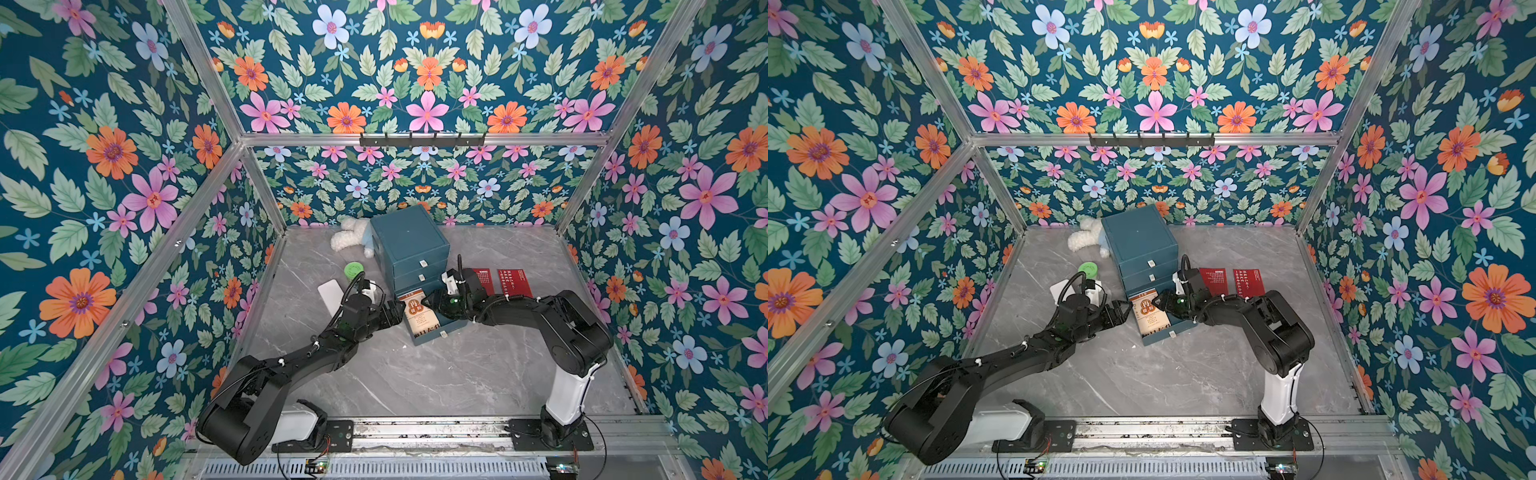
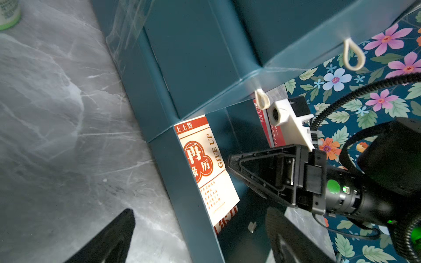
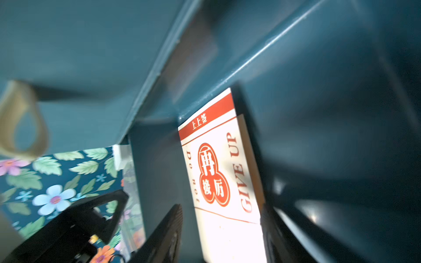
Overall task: Take the postcards out of the drawer
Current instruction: Pick up the postcard from the drawer, then place the postcard at the center of the board, then pick up the postcard from the drawer.
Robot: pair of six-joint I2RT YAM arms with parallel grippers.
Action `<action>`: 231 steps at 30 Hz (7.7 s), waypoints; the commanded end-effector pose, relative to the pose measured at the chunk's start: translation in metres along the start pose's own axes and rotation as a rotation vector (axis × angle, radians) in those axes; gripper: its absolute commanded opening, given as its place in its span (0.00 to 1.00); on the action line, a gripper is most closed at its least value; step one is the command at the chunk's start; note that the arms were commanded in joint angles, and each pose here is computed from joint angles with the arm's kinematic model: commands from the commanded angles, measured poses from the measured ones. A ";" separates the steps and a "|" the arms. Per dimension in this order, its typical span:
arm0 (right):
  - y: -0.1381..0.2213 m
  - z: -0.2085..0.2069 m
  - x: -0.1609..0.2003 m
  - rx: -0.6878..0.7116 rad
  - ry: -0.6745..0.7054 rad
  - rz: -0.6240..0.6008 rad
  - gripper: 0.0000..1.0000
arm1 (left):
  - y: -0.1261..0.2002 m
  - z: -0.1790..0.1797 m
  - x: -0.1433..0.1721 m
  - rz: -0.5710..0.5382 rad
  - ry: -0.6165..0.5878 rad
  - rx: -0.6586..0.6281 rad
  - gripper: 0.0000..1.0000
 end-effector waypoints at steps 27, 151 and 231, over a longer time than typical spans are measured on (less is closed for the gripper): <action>0.000 0.022 0.008 -0.125 -0.069 0.079 0.09 | 0.001 -0.001 -0.008 -0.025 0.005 -0.005 0.93; 0.021 0.009 0.002 0.306 0.171 0.041 0.48 | -0.005 -0.005 -0.003 -0.012 0.036 0.029 0.94; 0.106 0.033 0.010 0.001 0.061 0.092 0.00 | -0.014 -0.010 -0.020 -0.033 -0.008 0.020 0.94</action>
Point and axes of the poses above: each gripper's point midway between its finger pads, its own y axis back along the fingers, its own z axis along the line the jaws close on, x = y × z, the point moved 1 cm from there along y, back along the fingers, and after that the axes turned 13 degrees about -y, right-handed, at the moved point
